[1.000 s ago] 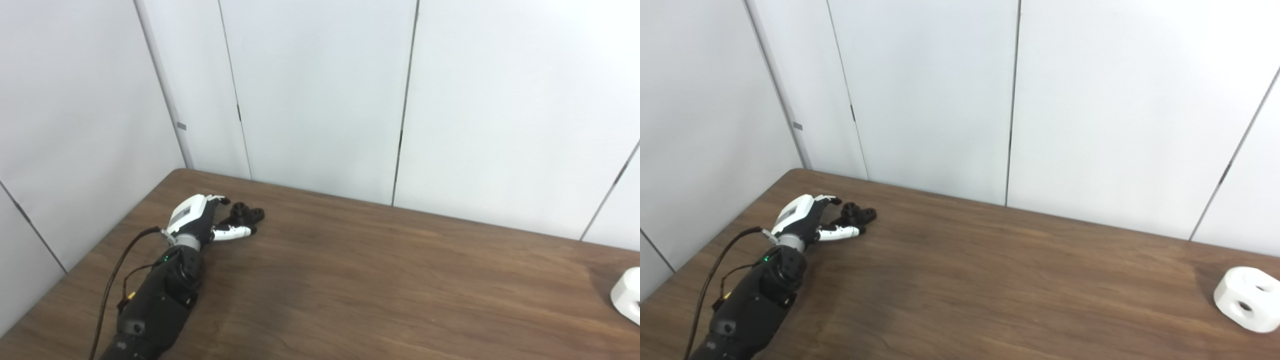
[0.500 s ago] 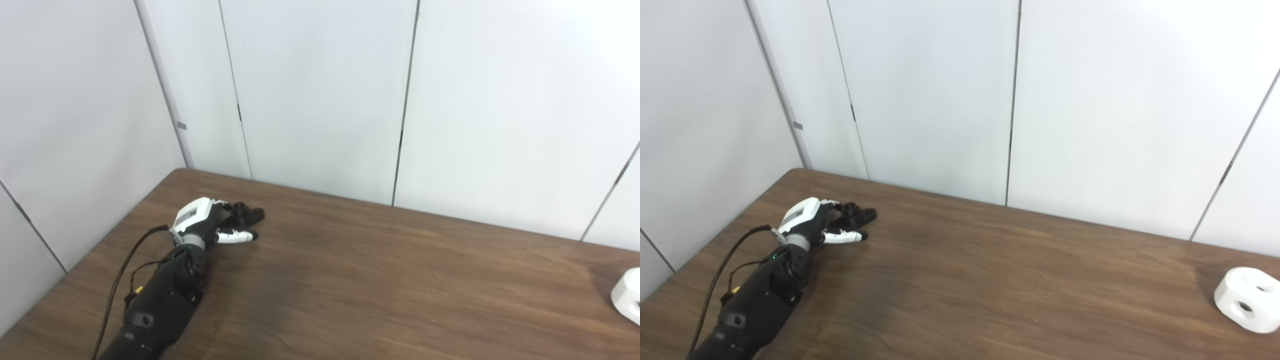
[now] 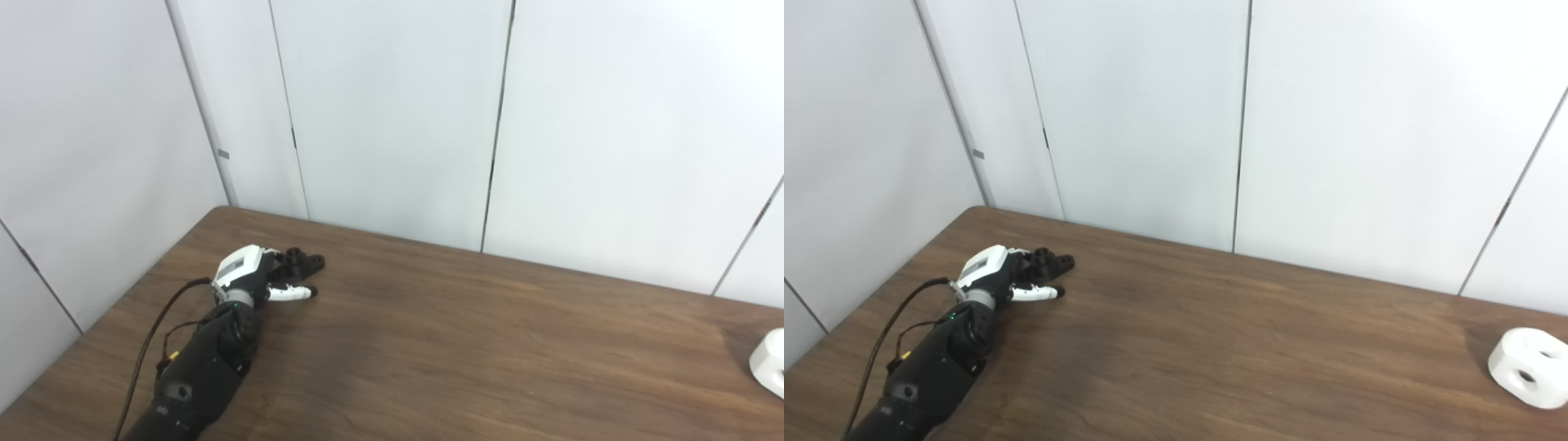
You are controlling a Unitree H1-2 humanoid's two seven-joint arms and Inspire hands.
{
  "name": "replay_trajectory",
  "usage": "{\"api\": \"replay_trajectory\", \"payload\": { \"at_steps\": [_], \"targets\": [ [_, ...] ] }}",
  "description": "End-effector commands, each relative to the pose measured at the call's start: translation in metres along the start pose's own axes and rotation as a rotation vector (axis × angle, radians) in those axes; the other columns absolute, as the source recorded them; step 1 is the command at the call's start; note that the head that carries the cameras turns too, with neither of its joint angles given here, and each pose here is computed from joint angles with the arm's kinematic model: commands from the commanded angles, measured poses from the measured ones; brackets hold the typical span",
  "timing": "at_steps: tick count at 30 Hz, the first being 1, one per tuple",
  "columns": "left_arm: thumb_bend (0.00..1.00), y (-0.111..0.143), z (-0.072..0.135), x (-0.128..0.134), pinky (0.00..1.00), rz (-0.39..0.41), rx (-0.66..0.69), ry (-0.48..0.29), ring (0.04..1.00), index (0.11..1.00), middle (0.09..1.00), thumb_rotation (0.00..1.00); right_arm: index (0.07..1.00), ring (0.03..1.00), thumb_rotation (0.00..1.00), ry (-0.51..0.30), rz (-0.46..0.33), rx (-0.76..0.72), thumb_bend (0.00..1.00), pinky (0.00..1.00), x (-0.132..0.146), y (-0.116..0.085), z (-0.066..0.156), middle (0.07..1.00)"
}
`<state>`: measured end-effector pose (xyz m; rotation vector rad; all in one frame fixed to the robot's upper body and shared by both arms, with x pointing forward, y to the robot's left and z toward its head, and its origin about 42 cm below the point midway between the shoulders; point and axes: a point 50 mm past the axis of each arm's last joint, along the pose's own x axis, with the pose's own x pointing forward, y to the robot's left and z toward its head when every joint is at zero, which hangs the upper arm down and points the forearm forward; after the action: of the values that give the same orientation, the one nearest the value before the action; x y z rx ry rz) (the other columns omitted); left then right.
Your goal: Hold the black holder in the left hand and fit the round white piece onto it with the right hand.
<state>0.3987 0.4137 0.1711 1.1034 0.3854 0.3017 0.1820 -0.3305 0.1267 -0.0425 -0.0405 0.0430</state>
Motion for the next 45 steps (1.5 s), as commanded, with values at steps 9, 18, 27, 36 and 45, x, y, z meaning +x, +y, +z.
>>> {"api": "replay_trajectory", "payload": {
  "at_steps": [9,18,27,36,45],
  "targets": [
    [0.84,0.036,0.015,0.012,1.00,0.097,0.034,-0.035,0.992,0.800,0.941,0.43,0.989,1.000,1.00,0.013,-0.005,-0.066,0.66,1.00,-0.008,-0.002,0.004,0.997],
    [0.83,0.039,0.019,0.012,1.00,0.096,0.031,-0.039,0.985,0.765,0.937,0.43,0.981,1.000,1.00,0.011,-0.006,-0.074,0.65,1.00,-0.009,-0.002,0.006,0.996],
    [0.80,0.036,0.019,0.012,1.00,0.116,0.043,-0.040,0.980,0.732,0.932,0.43,0.980,1.000,1.00,0.005,-0.005,-0.028,0.64,1.00,-0.009,-0.001,0.009,0.989],
    [0.77,0.031,0.023,0.014,1.00,0.140,0.039,-0.041,0.970,0.712,0.913,0.38,0.991,1.000,1.00,-0.003,0.008,-0.032,0.62,1.00,-0.008,-0.001,0.008,0.994],
    [0.75,0.028,0.024,0.013,1.00,0.135,0.019,-0.060,0.957,0.686,0.894,0.36,0.985,1.000,1.00,0.001,0.007,-0.034,0.61,1.00,-0.010,-0.002,0.008,0.991]
  ]
}}
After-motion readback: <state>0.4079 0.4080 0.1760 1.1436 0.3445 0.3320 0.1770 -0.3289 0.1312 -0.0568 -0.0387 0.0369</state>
